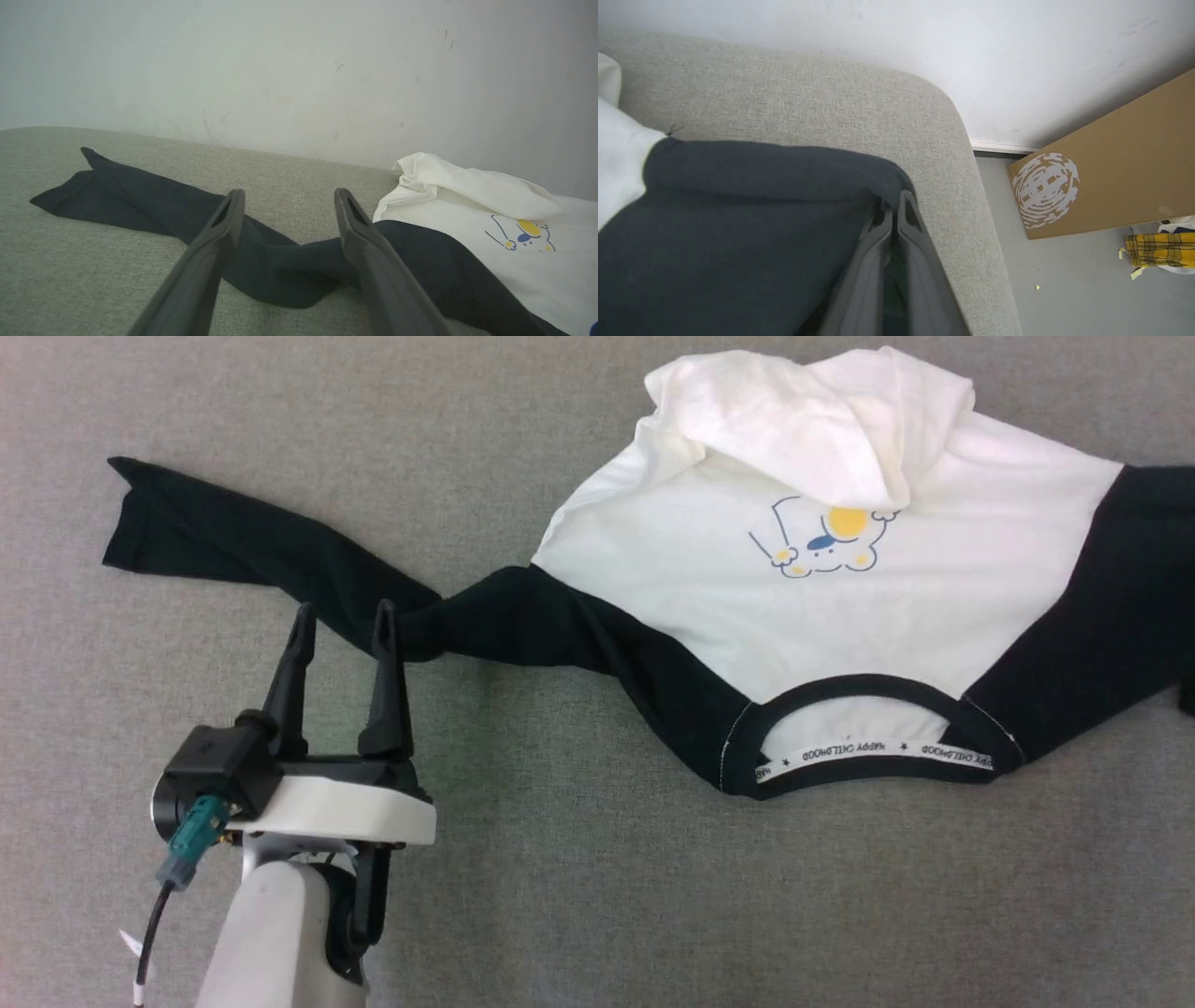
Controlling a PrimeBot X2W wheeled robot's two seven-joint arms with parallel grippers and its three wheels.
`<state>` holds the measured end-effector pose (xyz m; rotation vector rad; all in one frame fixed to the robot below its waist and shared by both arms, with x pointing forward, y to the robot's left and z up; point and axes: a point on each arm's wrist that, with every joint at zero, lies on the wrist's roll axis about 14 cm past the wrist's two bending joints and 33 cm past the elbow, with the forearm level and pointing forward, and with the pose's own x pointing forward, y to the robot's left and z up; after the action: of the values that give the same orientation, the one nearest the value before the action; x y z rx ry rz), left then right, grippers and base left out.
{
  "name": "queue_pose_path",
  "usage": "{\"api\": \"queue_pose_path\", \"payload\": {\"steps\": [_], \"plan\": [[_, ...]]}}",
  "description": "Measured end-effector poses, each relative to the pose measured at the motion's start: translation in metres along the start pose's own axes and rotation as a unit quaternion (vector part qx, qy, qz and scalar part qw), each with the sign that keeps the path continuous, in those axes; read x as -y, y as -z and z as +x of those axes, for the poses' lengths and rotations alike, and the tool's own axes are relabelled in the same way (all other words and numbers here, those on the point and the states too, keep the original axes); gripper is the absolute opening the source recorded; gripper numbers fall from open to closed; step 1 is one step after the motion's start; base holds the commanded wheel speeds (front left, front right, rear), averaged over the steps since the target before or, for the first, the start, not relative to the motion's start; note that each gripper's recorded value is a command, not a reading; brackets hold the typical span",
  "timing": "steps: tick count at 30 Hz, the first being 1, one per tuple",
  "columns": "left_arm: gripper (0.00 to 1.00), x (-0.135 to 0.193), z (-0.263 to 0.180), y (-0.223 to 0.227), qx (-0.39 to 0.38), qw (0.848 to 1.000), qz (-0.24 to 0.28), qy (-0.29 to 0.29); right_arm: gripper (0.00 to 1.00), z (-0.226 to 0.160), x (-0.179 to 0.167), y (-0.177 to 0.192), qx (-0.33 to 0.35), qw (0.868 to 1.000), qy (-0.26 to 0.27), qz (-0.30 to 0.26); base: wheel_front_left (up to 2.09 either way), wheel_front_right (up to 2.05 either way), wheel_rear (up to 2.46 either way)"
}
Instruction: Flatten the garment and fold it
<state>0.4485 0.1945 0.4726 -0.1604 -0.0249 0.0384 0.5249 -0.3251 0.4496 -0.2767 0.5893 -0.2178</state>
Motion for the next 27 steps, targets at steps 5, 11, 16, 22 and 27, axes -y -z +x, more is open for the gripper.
{"api": "queue_pose_path", "payload": {"steps": [5, 11, 16, 22, 27], "plan": [[1.0, 0.002, 0.0, 0.007, -0.01, 1.0, 0.007, 0.007, 1.0, 0.007, -0.03, -0.004, 0.04, 0.998, -0.029, 0.035, 0.0, 0.0, 0.0], [1.0, 0.008, -0.001, 0.004, -0.009, 1.0, 0.017, 0.022, 1.0, -0.019, -0.053, -0.022, 0.126, 0.988, -0.059, 0.069, 0.0, 0.0, 0.0], [1.0, 0.024, -0.004, 0.0, -0.01, 0.999, 0.018, 0.05, 1.0, -0.061, -0.082, -0.023, 0.184, 0.973, -0.106, 0.095, 0.0, 0.0, 0.0], [1.0, 0.061, -0.007, 0.01, -0.057, 0.994, 0.001, 0.097, 1.0, -0.109, -0.096, -0.002, 0.198, 0.961, -0.134, 0.141, 0.0, 0.0, 0.0], [1.0, 0.089, -0.013, 0.031, -0.136, 0.983, -0.023, 0.12, 1.0, -0.136, -0.089, 0.021, 0.183, 0.961, -0.13, 0.162, 0.0, 0.0, 0.0]]}}
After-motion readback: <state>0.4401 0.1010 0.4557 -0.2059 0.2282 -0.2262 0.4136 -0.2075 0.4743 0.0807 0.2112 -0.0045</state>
